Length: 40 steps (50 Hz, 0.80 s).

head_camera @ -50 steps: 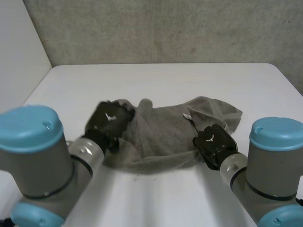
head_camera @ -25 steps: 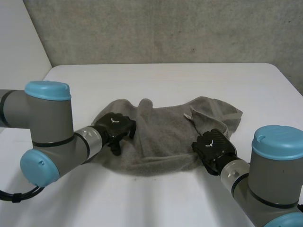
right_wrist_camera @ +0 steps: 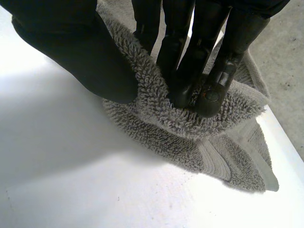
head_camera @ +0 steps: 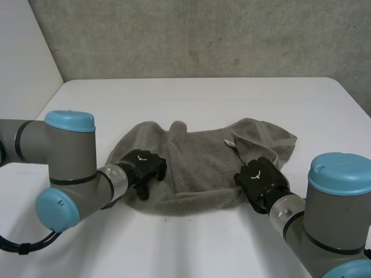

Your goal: Fold the laundry

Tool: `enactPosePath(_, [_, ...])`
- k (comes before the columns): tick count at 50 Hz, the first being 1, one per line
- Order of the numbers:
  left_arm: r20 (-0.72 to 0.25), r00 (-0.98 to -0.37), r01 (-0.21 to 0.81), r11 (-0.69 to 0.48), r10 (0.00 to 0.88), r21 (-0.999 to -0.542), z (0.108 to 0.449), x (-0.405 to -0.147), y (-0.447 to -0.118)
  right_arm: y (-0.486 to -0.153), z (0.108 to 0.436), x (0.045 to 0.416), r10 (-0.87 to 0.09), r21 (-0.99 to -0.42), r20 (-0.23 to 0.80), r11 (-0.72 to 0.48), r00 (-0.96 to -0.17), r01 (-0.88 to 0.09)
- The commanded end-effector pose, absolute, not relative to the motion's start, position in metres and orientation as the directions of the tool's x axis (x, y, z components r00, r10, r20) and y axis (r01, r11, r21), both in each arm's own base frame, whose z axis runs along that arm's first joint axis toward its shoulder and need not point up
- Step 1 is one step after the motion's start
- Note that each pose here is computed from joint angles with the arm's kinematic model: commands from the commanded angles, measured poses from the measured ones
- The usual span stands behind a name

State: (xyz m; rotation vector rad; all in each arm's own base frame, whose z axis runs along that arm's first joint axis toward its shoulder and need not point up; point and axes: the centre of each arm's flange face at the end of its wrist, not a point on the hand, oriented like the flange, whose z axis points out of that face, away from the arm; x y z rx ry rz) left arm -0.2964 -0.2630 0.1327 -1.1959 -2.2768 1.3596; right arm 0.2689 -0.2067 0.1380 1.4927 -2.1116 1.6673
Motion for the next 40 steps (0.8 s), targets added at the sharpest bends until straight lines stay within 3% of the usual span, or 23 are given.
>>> enactPosePath(1, [-0.204, -0.641, 0.525, 0.229, 0.74, -0.82, 0.136, -0.297, -0.264, -0.209, 0.14, 0.269, -0.626, -0.712, 0.574, -0.063, -0.528, -0.699])
enactPosePath(32, [-0.202, -0.636, 0.529, 0.229, 0.745, -0.817, 0.131, -0.3, -0.264, -0.211, 0.14, 0.269, -0.622, -0.71, 0.578, -0.065, -0.528, -0.701])
enactPosePath(40, [-0.23, -0.646, 0.501, 0.177, 0.728, -0.847, 0.151, -0.304, -0.27, -0.217, 0.15, 0.275, -0.602, -0.716, 0.594, -0.094, -0.533, -0.692])
